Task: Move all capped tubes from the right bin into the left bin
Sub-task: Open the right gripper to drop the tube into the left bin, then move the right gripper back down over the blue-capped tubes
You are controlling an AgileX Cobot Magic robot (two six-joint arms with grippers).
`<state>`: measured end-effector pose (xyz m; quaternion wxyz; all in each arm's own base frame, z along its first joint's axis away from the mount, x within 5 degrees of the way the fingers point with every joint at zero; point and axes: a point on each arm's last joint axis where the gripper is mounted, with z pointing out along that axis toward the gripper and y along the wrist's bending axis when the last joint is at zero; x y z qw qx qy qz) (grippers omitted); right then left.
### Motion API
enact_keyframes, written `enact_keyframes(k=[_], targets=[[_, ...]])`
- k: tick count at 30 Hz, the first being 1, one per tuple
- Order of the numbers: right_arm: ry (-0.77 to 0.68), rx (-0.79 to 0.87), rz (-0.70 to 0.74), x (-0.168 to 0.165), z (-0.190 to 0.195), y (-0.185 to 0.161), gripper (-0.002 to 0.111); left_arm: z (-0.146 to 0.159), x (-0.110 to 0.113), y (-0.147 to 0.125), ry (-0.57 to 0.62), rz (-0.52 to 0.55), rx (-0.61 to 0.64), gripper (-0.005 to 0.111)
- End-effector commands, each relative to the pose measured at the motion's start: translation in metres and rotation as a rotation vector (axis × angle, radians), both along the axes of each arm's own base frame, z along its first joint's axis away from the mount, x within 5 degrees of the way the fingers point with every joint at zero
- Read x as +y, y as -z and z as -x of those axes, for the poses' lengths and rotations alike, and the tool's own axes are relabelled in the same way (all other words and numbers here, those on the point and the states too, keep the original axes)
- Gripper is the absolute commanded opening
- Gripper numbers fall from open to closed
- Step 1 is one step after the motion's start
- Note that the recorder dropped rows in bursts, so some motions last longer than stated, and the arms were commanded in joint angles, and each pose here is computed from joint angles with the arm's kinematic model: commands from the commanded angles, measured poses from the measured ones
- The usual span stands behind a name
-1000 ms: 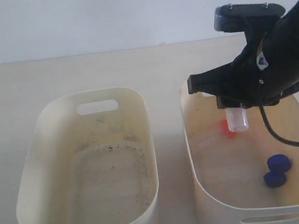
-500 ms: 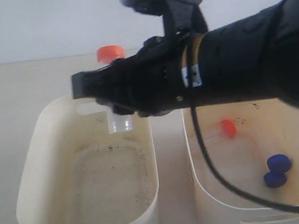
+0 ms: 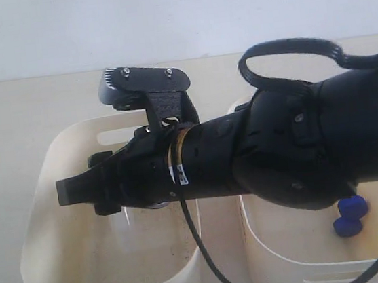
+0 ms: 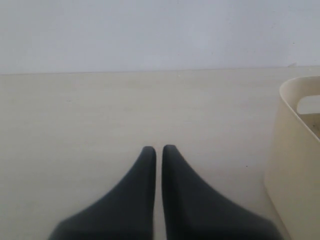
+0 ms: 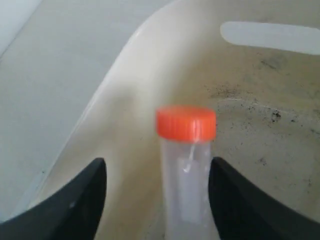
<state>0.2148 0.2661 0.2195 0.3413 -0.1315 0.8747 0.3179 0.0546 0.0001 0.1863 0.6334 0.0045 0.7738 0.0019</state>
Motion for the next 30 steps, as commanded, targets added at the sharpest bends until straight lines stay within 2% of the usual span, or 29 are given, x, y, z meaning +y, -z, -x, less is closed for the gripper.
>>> enact_keyframes(k=[1, 4, 5, 8, 10, 12, 15, 19, 30], targets=[[-0.008, -0.017, -0.02, 0.002, 0.0, -0.004, 0.062, 0.0, 0.0, -0.002, -0.001, 0.015, -0.009, 0.004], [-0.005, -0.017, -0.003, 0.001, 0.0, -0.009, 0.061, 0.0, 0.0, -0.002, -0.001, 0.015, -0.009, 0.004], [-0.009, -0.029, 0.016, -0.001, -0.001, -0.016, 0.058, 0.0, 0.0, -0.002, -0.001, 0.015, -0.009, 0.004], [-0.012, -0.04, 0.237, -0.018, -0.006, -0.055, 0.031, 0.0, 0.0, -0.002, -0.001, 0.015, -0.009, 0.004], [0.067, 0.023, 0.409, -0.042, -0.013, -0.079, 0.023, 0.0, 0.0, -0.002, -0.001, 0.015, -0.009, 0.004], [0.148, 0.113, 0.571, -0.065, -0.018, -0.088, 0.025, 0.0, 0.0, -0.002, -0.001, 0.015, -0.009, 0.004], [0.221, 0.22, 0.786, -0.094, -0.018, -0.079, 0.033, 0.0, 0.0, -0.002, -0.001, 0.015, -0.009, 0.004], [0.267, 0.291, 0.846, -0.109, -0.018, -0.059, 0.032, 0.0, 0.0, -0.002, -0.001, 0.015, -0.009, 0.004], [0.277, 0.423, 1.039, -0.101, -0.033, -0.001, 0.032, 0.0, 0.0, -0.002, -0.001, 0.015, -0.009, 0.004]])
